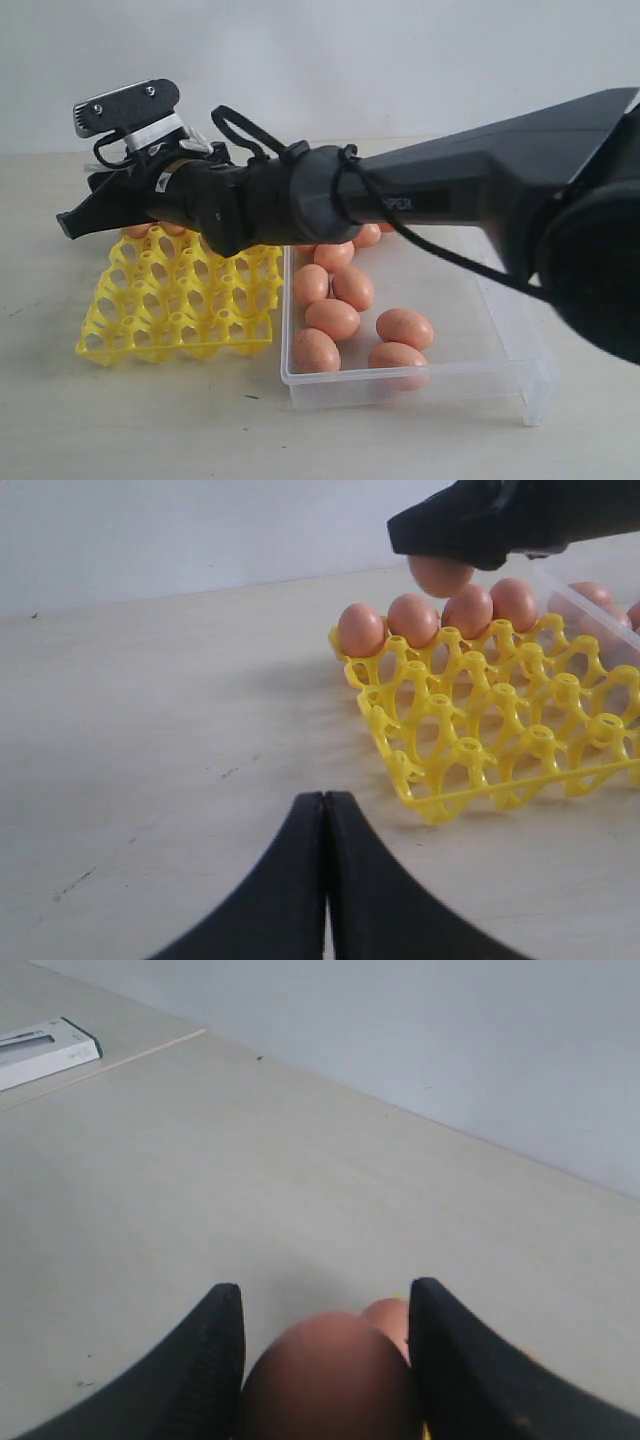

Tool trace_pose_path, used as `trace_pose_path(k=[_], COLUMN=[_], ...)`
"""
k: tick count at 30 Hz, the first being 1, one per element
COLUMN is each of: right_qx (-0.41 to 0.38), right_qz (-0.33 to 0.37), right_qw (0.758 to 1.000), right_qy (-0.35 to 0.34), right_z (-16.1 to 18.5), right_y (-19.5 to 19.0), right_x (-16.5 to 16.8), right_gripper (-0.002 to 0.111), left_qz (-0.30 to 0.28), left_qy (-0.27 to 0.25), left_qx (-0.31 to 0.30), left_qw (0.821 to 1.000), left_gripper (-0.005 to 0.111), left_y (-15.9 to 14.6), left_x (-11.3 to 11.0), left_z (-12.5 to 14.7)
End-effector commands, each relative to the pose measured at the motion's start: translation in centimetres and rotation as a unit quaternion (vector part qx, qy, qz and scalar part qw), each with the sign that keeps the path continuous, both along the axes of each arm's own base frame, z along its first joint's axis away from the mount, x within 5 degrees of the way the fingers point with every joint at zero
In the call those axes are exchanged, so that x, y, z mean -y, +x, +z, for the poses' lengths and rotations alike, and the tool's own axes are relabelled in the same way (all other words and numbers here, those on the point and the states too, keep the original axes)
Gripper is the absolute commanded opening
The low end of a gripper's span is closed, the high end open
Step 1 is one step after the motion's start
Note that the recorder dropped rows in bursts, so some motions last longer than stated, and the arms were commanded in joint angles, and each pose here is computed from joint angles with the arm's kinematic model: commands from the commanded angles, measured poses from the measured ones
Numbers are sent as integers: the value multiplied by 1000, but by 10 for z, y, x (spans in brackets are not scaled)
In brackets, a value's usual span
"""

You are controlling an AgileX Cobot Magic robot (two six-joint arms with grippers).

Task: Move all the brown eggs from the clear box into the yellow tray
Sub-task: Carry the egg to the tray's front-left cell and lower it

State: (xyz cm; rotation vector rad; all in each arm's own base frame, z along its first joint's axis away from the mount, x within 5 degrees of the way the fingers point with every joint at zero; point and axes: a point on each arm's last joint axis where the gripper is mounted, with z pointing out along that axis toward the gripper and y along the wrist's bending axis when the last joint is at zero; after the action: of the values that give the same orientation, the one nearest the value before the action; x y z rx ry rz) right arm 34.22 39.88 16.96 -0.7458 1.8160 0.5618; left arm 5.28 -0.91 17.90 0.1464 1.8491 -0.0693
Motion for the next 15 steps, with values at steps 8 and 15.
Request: trace_pose_path(k=[8, 15], right_qx=[-6, -18], right_qz=[16, 14], right_qw=[1000, 1000], right_qy=[-7, -11], right_z=[-36, -57], right_y=[22, 26], right_x=[-34, -39], right_gripper=[0, 0], left_qz=[2, 3], left_qy=[44, 53], left_qx=[11, 11], left_qw=[999, 999], left_gripper=[0, 0], left_y=[0, 0], left_x=[-3, -3], left_z=[2, 2])
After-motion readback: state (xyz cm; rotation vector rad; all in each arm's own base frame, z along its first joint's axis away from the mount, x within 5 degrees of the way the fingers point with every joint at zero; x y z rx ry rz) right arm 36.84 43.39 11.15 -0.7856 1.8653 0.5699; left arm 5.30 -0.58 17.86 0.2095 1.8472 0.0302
